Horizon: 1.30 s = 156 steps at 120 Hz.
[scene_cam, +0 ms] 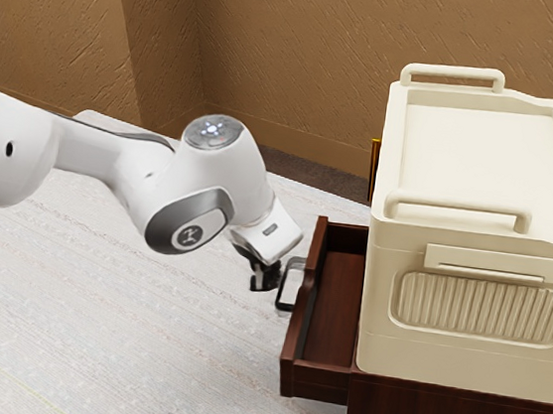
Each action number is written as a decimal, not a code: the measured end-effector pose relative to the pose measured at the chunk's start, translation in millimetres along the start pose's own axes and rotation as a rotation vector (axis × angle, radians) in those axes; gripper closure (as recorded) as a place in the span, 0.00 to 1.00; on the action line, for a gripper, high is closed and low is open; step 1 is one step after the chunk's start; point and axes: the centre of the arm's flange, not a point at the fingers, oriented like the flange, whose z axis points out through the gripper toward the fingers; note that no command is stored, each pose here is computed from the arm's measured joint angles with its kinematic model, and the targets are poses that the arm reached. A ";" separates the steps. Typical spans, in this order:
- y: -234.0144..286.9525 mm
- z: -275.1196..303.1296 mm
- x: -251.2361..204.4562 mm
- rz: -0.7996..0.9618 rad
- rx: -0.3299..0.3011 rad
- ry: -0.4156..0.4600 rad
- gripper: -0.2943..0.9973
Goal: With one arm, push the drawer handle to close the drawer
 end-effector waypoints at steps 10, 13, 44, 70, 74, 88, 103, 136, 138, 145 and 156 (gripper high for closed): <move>-1.2 3.4 2.1 0.000 0.006 0.003 0.84; -1.2 3.6 3.7 0.002 0.008 0.006 0.84; 7.0 6.1 21.2 0.028 0.029 0.040 0.84; 12.4 11.7 33.7 0.048 0.042 0.057 0.84; 14.4 13.4 35.7 0.053 0.043 0.060 0.84; 18.6 14.0 48.8 0.068 0.053 0.082 0.84; 22.6 10.9 66.2 0.086 0.063 0.108 0.84; 22.9 14.8 73.6 0.081 0.064 0.119 0.84; 23.2 14.7 73.7 0.080 0.063 0.120 0.84; 24.8 13.8 71.8 0.077 0.060 0.121 0.84; 26.3 7.7 62.1 0.066 0.054 0.123 0.84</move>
